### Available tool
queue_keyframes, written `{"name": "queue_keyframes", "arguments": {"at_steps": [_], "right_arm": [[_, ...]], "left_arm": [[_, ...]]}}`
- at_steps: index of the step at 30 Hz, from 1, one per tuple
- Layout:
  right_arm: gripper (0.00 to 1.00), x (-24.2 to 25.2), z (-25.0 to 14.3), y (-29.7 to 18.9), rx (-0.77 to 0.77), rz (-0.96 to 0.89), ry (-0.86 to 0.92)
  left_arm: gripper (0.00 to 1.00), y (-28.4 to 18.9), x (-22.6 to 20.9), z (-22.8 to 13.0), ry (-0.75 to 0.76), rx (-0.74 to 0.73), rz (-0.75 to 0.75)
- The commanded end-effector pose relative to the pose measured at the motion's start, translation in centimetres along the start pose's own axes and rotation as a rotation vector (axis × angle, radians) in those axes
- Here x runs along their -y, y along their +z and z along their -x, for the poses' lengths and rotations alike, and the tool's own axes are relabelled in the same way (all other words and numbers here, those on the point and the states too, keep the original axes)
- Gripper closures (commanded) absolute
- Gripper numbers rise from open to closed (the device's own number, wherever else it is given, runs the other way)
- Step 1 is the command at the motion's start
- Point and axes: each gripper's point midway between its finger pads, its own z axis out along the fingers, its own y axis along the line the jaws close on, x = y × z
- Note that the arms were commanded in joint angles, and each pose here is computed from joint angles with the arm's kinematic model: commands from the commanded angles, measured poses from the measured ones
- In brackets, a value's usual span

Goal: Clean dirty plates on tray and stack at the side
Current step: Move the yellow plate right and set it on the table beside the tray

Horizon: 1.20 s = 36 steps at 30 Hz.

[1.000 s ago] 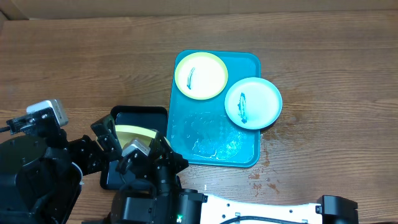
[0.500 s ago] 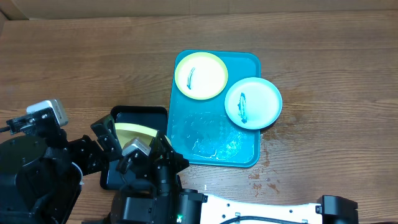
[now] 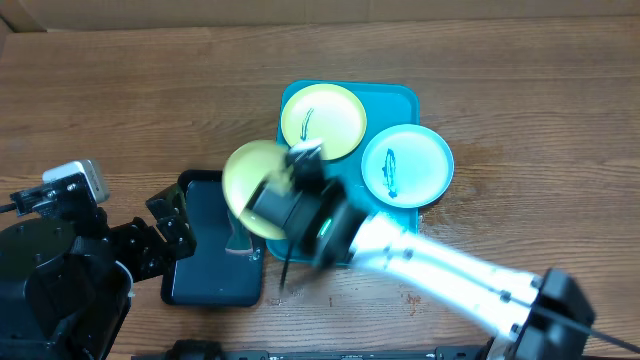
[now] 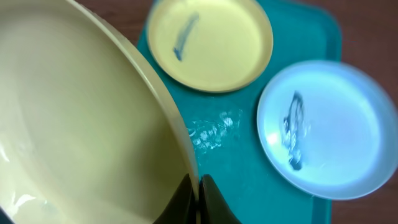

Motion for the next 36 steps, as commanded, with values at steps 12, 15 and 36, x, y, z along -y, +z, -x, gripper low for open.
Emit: {"name": "queue_keyframes", "arguments": {"at_steps": [12, 15, 36], "right_arm": [[0.96, 32.6, 4.5, -0.3, -0.164, -0.057, 0.850], [0.96, 39.6, -0.2, 0.8, -0.248, -0.251, 1.000], [0.74, 35.2, -13.4, 9.0, -0.618, -0.226, 0.908]], "left_arm": [[0.00, -0.3, -0.3, 0.4, 0.000, 0.017, 0.017], [0.00, -0.3, -0.3, 0.4, 0.000, 0.017, 0.017], [0.01, -0.3, -0.3, 0.4, 0.000, 0.017, 0.017]]}}
